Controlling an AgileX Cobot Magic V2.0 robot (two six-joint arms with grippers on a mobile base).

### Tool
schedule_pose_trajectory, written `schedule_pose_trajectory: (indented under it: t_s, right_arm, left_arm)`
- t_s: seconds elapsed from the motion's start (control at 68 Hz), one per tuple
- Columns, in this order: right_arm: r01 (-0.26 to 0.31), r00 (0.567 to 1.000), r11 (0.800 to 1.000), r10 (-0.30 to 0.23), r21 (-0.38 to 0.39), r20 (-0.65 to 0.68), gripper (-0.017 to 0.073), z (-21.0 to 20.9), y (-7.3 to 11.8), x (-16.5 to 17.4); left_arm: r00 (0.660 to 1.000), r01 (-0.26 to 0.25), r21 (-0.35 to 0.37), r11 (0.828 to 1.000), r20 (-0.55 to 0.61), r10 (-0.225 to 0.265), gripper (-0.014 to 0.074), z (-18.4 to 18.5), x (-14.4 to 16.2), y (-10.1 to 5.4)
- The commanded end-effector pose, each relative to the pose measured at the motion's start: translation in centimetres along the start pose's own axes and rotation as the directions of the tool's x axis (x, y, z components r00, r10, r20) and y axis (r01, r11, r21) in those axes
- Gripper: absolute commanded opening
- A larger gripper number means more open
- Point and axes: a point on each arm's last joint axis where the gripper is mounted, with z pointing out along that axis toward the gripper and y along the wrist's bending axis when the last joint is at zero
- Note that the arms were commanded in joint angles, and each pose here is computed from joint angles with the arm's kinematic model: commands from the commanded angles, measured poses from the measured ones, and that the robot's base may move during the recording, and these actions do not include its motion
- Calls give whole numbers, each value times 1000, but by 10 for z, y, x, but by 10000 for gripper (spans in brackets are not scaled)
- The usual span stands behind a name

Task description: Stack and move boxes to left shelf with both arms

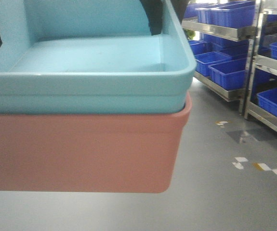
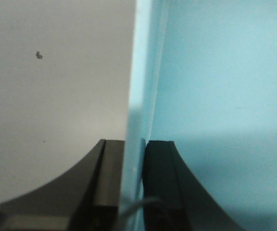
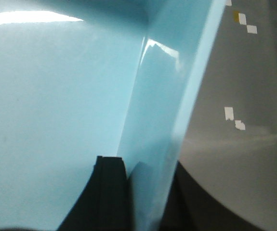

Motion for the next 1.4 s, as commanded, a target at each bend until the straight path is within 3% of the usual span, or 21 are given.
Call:
schedule_pose_trajectory:
  t_s: [0.0, 1.381]
  right_arm:
    - [-7, 984, 969, 51, -246, 172, 55, -35, 16, -17]
    - [-7, 984, 969, 51, -246, 173, 55, -35, 16, -17]
  left_arm:
    - [981, 45, 270, 962, 168, -93, -10, -29, -17, -24]
    - [981, 45, 270, 962, 168, -93, -10, -29, -17, -24]
